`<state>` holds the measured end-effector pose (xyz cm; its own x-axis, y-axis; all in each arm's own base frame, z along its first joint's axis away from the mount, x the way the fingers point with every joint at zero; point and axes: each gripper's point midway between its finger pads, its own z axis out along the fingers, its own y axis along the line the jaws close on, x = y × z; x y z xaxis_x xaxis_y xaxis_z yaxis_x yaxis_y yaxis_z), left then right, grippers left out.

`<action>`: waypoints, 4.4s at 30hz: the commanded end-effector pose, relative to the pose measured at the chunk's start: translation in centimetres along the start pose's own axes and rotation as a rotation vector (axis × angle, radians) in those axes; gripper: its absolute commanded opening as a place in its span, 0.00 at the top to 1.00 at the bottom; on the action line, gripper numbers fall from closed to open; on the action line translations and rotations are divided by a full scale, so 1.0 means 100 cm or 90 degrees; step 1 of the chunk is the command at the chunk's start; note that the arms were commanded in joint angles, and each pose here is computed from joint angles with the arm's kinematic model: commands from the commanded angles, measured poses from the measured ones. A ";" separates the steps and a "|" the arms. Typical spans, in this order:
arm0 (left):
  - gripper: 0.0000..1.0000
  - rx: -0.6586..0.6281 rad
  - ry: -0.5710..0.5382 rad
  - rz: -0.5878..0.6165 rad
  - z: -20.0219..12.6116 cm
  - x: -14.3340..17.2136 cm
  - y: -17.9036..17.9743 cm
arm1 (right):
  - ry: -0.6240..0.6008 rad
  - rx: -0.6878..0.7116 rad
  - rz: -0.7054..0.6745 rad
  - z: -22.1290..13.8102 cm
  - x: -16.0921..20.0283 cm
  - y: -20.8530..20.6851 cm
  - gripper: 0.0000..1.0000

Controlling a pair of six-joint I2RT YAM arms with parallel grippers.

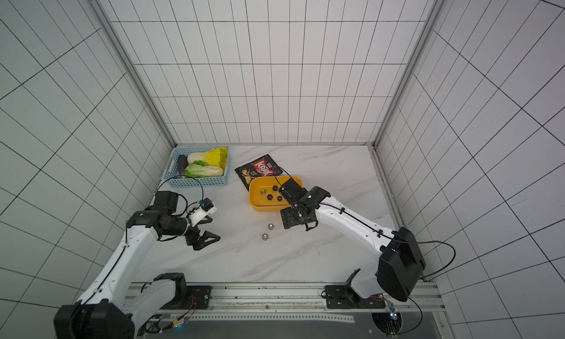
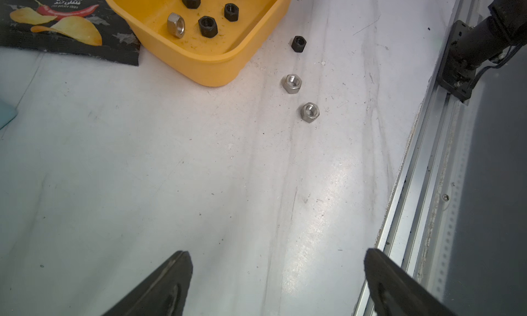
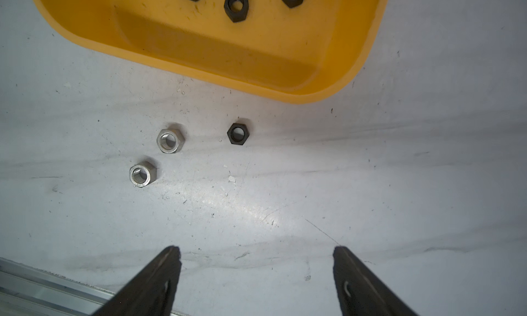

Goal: Put the nuts on the desktop into the storage box
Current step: Pick up the nut from the center of the board, then place the nut in the storage box.

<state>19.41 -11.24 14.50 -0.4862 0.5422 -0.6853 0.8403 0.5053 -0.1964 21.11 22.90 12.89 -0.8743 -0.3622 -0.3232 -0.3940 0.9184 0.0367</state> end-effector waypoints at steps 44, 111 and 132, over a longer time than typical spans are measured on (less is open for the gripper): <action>0.02 0.022 0.027 0.078 0.048 0.005 -0.008 | 0.044 0.060 0.005 0.133 -0.011 0.009 0.72; 0.02 0.038 0.055 0.085 0.053 0.011 -0.014 | -0.097 0.006 -0.054 -0.007 -0.115 0.001 0.87; 0.02 0.042 0.067 0.081 0.055 0.016 -0.014 | -0.053 0.001 -0.013 0.087 -0.178 -0.014 0.90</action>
<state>19.10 -14.80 10.17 -0.3994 0.6578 -0.6385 0.9049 0.3947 -0.1594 38.39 28.70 10.37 -0.8447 -0.3719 -0.3850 -0.4070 0.9133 0.0108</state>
